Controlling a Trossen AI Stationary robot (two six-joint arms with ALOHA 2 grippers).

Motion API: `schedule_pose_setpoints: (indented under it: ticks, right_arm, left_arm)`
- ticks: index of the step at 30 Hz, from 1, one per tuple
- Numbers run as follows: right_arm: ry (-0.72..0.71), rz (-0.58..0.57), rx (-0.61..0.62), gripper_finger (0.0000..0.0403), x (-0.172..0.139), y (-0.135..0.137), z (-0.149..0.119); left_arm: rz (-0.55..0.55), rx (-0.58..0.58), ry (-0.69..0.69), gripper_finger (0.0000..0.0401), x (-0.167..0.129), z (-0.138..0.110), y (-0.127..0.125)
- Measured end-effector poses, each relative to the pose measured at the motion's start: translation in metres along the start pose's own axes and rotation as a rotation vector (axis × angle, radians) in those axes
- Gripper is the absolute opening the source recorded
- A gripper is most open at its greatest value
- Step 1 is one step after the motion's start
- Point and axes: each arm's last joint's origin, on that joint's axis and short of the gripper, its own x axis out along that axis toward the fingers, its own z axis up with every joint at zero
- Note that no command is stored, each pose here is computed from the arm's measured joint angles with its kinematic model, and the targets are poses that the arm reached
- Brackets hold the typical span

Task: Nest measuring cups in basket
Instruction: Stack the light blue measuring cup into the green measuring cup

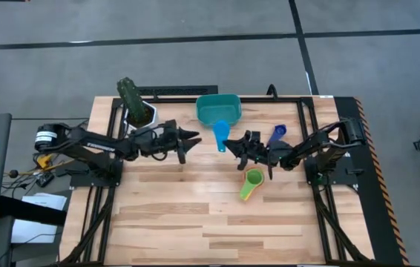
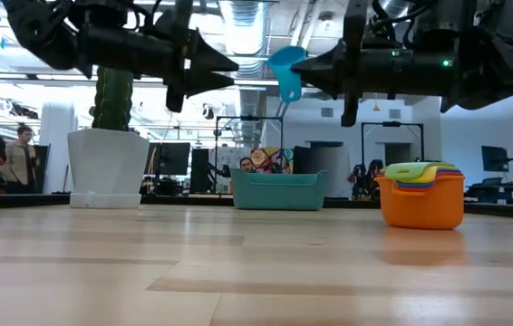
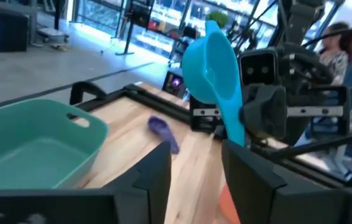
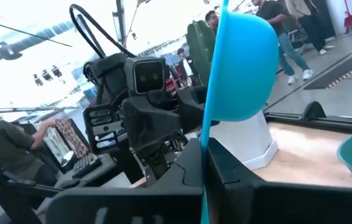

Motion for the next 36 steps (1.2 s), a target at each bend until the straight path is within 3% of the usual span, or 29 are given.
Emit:
schedule_pose_setpoints:
  ticks: [6, 15, 36]
  right_arm:
    - [-0.005, 0.027, -0.031, 0.0007, 0.0, 0.001, 0.001]
    - [-0.031, 0.05, -0.054, 0.0007, -0.001, 0.005, 0.003]
    - [-0.024, 0.122, -0.076, 0.0007, -0.001, 0.007, 0.004]
  left_arm:
    - [-0.069, -0.019, 0.001, 0.0109, 0.019, -0.012, -0.004]
    - [-0.169, 0.016, 0.007, 0.0108, 0.051, -0.017, -0.012]
    - [-0.191, 0.097, 0.015, 0.0107, 0.054, -0.016, -0.011]
